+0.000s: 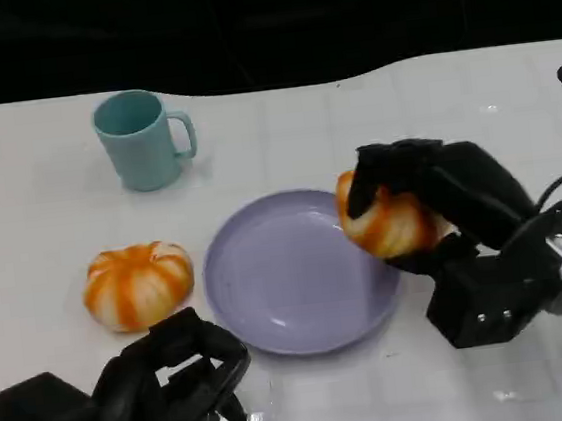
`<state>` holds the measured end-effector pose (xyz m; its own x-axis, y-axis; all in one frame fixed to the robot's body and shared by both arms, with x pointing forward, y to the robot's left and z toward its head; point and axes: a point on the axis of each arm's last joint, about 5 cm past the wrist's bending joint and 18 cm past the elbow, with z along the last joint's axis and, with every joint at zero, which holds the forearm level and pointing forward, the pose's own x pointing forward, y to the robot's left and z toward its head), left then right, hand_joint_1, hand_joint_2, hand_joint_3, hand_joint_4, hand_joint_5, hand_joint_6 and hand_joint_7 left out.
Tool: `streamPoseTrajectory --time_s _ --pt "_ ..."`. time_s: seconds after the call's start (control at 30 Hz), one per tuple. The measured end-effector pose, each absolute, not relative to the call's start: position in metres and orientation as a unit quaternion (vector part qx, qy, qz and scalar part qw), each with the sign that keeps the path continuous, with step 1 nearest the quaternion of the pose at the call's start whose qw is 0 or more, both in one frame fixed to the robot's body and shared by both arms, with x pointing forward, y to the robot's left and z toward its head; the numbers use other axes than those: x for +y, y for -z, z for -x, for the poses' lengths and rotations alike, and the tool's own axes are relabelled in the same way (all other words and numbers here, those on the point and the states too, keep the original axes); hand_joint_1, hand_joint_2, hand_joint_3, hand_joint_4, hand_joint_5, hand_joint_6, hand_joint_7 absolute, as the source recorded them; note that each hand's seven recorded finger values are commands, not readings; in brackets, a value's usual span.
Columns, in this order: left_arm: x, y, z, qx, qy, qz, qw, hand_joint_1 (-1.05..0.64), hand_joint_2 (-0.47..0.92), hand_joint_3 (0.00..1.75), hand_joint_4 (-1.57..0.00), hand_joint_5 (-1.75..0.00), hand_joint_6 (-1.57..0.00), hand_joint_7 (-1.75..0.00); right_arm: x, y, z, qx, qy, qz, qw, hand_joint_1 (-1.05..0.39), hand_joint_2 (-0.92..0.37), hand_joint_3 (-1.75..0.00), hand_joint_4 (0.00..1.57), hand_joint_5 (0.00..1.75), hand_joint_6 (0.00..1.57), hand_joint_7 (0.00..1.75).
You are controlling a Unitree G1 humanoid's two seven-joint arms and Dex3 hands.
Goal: Grasp the bread from the table and place it into the plate.
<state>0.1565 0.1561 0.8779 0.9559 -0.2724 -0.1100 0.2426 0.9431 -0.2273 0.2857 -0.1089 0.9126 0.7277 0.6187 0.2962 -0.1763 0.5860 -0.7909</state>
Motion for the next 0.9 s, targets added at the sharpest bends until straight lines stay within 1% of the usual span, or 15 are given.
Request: streamPoseTrajectory --time_s 0.07,0.17,0.3,0.37,0.47,0.5,0.57,0.6,0.63,0.67,0.7,0.73,0.8,0.87,0.9 --pt "0.156 -0.878 -0.156 0.07 0.132 0.106 0.983 -0.5 0.92 0.28 -0.73 -1.75 -0.74 -1.38 -0.101 -0.914 -0.286 -0.291 -0.248 0.393 0.836 0.1 -0.14 -1.46 1.02 1.75 0.82 1.72" --pt "0.155 -0.878 -0.156 0.071 0.134 0.105 0.983 -0.49 0.92 0.28 -0.73 -1.75 -0.74 -1.38 -0.089 -0.912 -0.285 -0.292 -0.261 0.388 0.834 0.09 -0.13 -1.47 1.02 1.75 0.82 1.72" --pt "0.155 -0.878 -0.155 0.07 0.134 0.102 0.983 -0.49 0.91 0.28 -0.73 -1.75 -0.75 -1.38 -0.077 -0.91 -0.284 -0.292 -0.281 0.395 0.824 0.03 -0.14 -1.48 1.02 1.75 0.83 1.69" --pt "0.154 -0.878 -0.155 0.07 0.134 0.103 0.983 -0.5 0.91 0.28 -0.73 -1.75 -0.75 -1.38 -0.074 -0.909 -0.285 -0.289 -0.285 0.396 0.824 0.01 -0.14 -1.48 1.01 1.75 0.82 1.7" --pt "0.154 -0.879 -0.156 0.069 0.134 0.104 0.983 -0.49 0.92 0.28 -0.73 -1.75 -0.75 -1.38 -0.07 -0.908 -0.287 -0.28 -0.29 0.404 0.821 -0.02 -0.19 -1.42 0.98 1.75 0.78 1.71" --pt "0.153 -0.879 -0.156 0.068 0.134 0.104 0.983 -0.49 0.92 0.28 -0.73 -1.75 -0.75 -1.38 -0.07 -0.908 -0.287 -0.277 -0.291 0.407 0.82 -0.01 -0.22 -1.38 0.96 1.75 0.79 1.6" --pt "0.153 -0.879 -0.156 0.068 0.135 0.102 0.983 -0.5 0.92 0.28 -0.73 -1.75 -0.75 -1.38 -0.068 -0.908 -0.289 -0.272 -0.296 0.409 0.819 -0.04 -0.32 -1.26 0.9 1.75 0.86 1.18" --pt "0.153 -0.879 -0.156 0.068 0.135 0.102 0.983 -0.5 0.91 0.28 -0.73 -1.75 -0.75 -1.38 -0.068 -0.908 -0.289 -0.268 -0.301 0.408 0.819 -0.09 -0.39 -1.11 0.81 1.69 0.82 0.96" --pt "0.152 -0.879 -0.156 0.068 0.135 0.102 0.983 -0.5 0.91 0.27 -0.73 -1.75 -0.75 -1.38 -0.067 -0.907 -0.29 -0.261 -0.306 0.406 0.821 -0.14 -0.45 -0.99 0.75 1.57 0.76 0.81" --pt "0.152 -0.879 -0.156 0.068 0.136 0.102 0.983 -0.5 0.92 0.27 -0.73 -1.75 -0.75 -1.38 -0.067 -0.907 -0.29 -0.255 -0.311 0.404 0.821 -0.17 -0.5 -0.86 0.69 1.4 0.7 0.67" --pt "0.152 -0.879 -0.156 0.068 0.136 0.103 0.983 -0.5 0.92 0.27 -0.73 -1.75 -0.75 -1.38 -0.066 -0.906 -0.289 -0.249 -0.316 0.403 0.822 -0.19 -0.54 -0.77 0.67 1.31 0.68 0.58" --pt "0.152 -0.879 -0.156 0.068 0.136 0.103 0.983 -0.5 0.92 0.27 -0.73 -1.75 -0.75 -1.38 -0.066 -0.906 -0.29 -0.244 -0.321 0.403 0.822 -0.25 -0.65 -0.57 0.58 1.0 0.6 0.42" --pt "0.151 -0.879 -0.156 0.068 0.137 0.103 0.983 -0.5 0.92 0.27 -0.73 -1.75 -0.75 -1.38 -0.067 -0.906 -0.29 -0.234 -0.33 0.407 0.819 -0.32 -0.82 -0.25 0.54 0.6 0.54 0.2" --pt "0.151 -0.88 -0.156 0.068 0.137 0.103 0.983 -0.5 0.92 0.27 -0.73 -1.75 -0.75 -1.38 -0.068 -0.907 -0.29 -0.229 -0.34 0.413 0.813 -0.4 -0.89 -0.13 0.44 0.44 0.48 0.09" --pt "0.151 -0.88 -0.156 0.067 0.138 0.102 0.983 -0.5 0.92 0.27 -0.73 -1.75 -0.75 -1.38 -0.069 -0.907 -0.291 -0.229 -0.342 0.415 0.811 -0.45 -0.91 -0.13 0.38 0.39 0.44 0.06"
